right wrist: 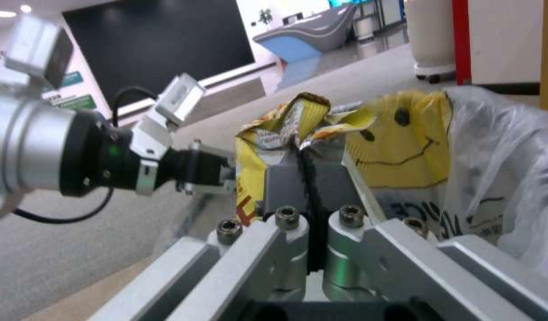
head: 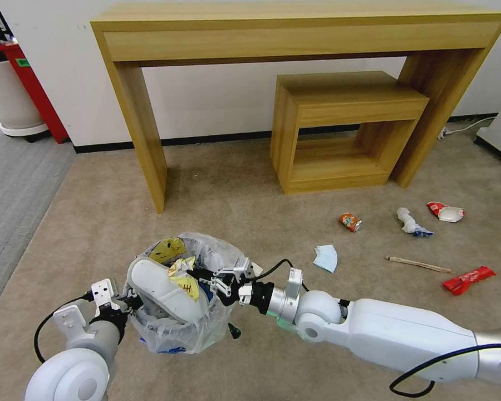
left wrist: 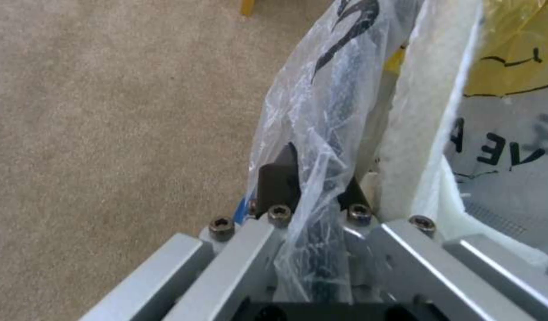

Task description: Pick up the trash bin and place the garbage on the floor into it.

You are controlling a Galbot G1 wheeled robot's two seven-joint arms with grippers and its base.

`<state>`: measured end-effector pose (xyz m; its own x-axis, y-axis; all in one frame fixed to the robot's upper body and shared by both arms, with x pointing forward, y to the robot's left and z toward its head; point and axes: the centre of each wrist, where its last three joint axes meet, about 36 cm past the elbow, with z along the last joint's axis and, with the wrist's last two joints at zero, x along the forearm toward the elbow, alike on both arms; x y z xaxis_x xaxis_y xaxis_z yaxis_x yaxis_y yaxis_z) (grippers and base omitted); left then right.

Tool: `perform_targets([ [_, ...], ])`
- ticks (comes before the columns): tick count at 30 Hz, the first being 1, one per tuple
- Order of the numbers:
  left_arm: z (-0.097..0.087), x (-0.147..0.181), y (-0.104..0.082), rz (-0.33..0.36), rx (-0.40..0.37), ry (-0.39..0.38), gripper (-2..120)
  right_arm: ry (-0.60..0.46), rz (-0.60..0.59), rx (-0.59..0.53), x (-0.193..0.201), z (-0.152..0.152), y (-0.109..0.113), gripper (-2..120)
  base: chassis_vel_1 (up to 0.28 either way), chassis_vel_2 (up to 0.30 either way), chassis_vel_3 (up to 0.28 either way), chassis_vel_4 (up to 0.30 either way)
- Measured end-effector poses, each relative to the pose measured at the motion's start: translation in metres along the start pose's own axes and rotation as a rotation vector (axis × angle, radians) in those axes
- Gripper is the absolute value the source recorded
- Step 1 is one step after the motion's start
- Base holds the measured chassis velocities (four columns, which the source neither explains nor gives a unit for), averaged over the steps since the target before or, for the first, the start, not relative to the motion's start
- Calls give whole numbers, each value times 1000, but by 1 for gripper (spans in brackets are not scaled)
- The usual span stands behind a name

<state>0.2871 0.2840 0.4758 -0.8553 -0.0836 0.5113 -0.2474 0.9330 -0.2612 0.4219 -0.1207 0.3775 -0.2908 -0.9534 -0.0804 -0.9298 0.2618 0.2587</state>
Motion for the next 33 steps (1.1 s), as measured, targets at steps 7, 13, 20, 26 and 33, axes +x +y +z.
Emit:
perform_targets([
  [7,0,-2,2,-3,2,0,1,11,3,27,-10,2,-5,3,0,0,0,0],
  [13,-1,-5,3,-2,4,2,1,22,12,32,-12,5,-9,29,0,0,0,0],
  [20,0,-10,4,-5,3,8,1,18,28,34,-6,7,-13,52,0,0,0,0],
  [26,2,-13,3,-1,5,15,1,25,43,43,1,12,-15,75,0,0,0,0],
  [33,3,-13,3,-4,5,18,1,8,72,43,0,12,-15,97,0,0,0,0],
])
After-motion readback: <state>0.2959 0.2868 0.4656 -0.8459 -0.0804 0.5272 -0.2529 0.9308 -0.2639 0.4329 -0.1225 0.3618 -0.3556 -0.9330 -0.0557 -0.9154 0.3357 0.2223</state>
